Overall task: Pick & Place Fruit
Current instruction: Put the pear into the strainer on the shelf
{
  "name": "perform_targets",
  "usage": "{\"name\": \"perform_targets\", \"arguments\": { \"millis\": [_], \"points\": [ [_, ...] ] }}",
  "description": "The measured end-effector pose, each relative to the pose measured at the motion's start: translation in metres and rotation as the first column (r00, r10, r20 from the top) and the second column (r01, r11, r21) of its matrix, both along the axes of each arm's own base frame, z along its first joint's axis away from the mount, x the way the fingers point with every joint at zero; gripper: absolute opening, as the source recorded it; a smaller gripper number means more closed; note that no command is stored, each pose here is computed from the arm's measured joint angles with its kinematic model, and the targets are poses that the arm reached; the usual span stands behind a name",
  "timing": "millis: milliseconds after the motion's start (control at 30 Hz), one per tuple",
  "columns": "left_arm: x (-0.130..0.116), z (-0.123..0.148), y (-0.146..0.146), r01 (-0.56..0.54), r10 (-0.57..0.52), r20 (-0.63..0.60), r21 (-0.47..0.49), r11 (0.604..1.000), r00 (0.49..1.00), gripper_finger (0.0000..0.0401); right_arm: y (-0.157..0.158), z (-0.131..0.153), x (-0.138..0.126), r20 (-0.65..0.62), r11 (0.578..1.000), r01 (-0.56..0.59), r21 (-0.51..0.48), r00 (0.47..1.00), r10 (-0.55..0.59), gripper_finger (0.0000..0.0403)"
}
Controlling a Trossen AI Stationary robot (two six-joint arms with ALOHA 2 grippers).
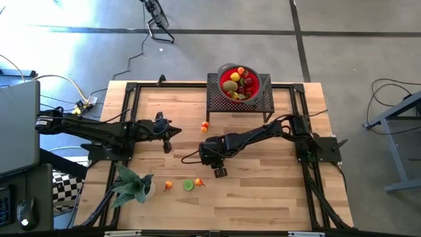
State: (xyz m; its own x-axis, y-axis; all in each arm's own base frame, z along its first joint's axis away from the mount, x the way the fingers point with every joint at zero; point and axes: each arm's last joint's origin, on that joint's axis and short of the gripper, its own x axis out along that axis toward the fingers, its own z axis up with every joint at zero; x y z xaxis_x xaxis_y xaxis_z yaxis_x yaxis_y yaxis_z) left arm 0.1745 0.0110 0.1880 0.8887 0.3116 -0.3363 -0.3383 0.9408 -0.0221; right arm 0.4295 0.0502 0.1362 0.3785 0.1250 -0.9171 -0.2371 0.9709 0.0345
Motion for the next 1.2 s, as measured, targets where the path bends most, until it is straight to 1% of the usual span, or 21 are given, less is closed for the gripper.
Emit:
{"name": "perform_targets", "arguments": {
  "millis": [133,267,800,1033,1200],
  "points": [
    [0.0,0.0,0.0,0.0,0.0,0.0,0.0,1.0,1.0,0.0006,0.0,-0.006,0.001,-0.012,1.0,-0.001,0.003,1.0,0.001,0.0108],
    [0.0,0.0,0.0,-0.001,0.001,0.0,0.0,1.0,1.0,0.0006,0.0,-0.006,0.001,-0.014,1.0,0.001,0.003,1.0,-0.001,0.0098],
    [0.0,0.0,0.0,-0.005,0.005,0.0,0.002,1.0,1.0,0.0006,0.0,-0.007,0.0,-0.021,1.0,0.006,0.014,1.0,-0.006,0.0008],
    [0.0,0.0,0.0,-0.005,0.005,0.0,0.002,1.0,1.0,0.0006,0.0,-0.004,0.0,-0.022,0.999,0.037,0.038,0.999,-0.036,0.0004],
    [0.0,0.0,0.0,-0.005,0.005,-0.001,0.002,1.0,1.0,0.0006,0.001,0.008,-0.004,-0.011,0.998,0.03,0.05,1.0,-0.029,0.0003]
  ]
}}
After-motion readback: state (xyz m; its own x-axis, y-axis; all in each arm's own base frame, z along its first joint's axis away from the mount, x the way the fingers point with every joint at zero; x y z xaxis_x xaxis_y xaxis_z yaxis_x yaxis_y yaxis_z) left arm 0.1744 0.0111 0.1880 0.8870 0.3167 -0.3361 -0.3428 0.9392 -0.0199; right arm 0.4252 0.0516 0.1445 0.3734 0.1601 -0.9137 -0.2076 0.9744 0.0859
